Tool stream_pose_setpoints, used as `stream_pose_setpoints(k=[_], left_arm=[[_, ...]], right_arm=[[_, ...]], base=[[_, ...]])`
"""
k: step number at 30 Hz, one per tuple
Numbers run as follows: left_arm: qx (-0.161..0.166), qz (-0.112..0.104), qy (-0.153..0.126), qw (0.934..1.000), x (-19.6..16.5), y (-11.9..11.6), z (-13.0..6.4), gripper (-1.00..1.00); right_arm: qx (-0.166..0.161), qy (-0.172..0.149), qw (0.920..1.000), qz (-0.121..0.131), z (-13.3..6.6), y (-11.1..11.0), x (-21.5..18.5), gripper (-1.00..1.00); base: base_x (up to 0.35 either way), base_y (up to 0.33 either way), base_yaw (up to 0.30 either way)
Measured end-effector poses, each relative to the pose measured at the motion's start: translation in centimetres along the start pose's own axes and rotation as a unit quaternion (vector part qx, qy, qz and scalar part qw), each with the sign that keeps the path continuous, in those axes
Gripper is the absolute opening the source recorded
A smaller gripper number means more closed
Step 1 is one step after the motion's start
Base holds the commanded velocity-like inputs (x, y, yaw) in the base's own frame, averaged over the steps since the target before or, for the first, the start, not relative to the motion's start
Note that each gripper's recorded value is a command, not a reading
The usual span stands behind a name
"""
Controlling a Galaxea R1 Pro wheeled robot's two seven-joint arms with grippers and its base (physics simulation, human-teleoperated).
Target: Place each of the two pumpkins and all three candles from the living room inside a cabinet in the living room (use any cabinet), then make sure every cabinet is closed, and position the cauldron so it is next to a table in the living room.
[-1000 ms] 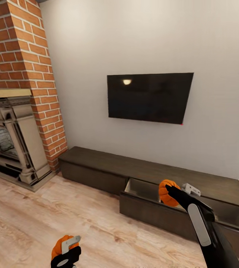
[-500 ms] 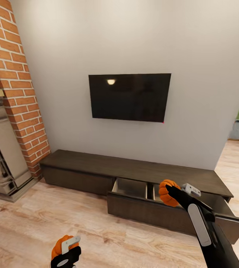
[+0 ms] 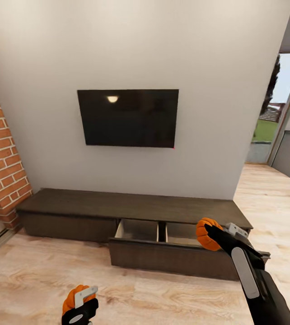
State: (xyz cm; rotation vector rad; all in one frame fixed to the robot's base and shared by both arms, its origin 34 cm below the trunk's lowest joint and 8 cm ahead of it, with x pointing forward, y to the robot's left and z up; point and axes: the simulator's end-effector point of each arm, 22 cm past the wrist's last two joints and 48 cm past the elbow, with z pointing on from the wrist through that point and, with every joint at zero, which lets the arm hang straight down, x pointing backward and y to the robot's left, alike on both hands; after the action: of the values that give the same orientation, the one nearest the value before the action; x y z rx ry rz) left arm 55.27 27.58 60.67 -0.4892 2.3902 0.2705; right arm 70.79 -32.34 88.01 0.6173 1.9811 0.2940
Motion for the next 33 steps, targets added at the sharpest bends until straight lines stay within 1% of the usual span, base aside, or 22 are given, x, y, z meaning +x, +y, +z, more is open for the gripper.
stream_pose_setpoints(k=[15,22,26,29,33], left_arm=[[-0.002,-0.001,0.001,1.0,0.1,0.2,0.0,-1.0],[-0.002,-0.002,0.001,1.0,0.1,0.2,0.0,-1.0],[-0.003,-0.002,0.001,1.0,0.0,0.3,0.1,-1.0],[-0.003,-0.001,0.001,1.0,0.0,0.3,0.1,-1.0],[-0.003,-0.001,0.001,1.0,0.0,0.3,0.1,-1.0]], right_arm=[[0.002,-0.002,1.0,0.001,0.0,-0.2,-0.1,-1.0],[0.0,-0.002,1.0,-0.001,0.0,0.0,0.0,-1.0],[-0.01,-0.001,0.9999,-0.004,0.0,1.1,0.2,-1.0],[-0.022,0.004,0.9997,-0.013,0.0,2.4,0.8,-1.0],[-0.03,0.009,0.9993,-0.021,0.0,3.3,1.4,-1.0]], base=[[0.216,-0.263,-0.255],[0.277,-0.2,-0.025],[0.315,-0.059,-0.001],[0.32,-0.012,0.0],[0.321,-0.002,0.0]])
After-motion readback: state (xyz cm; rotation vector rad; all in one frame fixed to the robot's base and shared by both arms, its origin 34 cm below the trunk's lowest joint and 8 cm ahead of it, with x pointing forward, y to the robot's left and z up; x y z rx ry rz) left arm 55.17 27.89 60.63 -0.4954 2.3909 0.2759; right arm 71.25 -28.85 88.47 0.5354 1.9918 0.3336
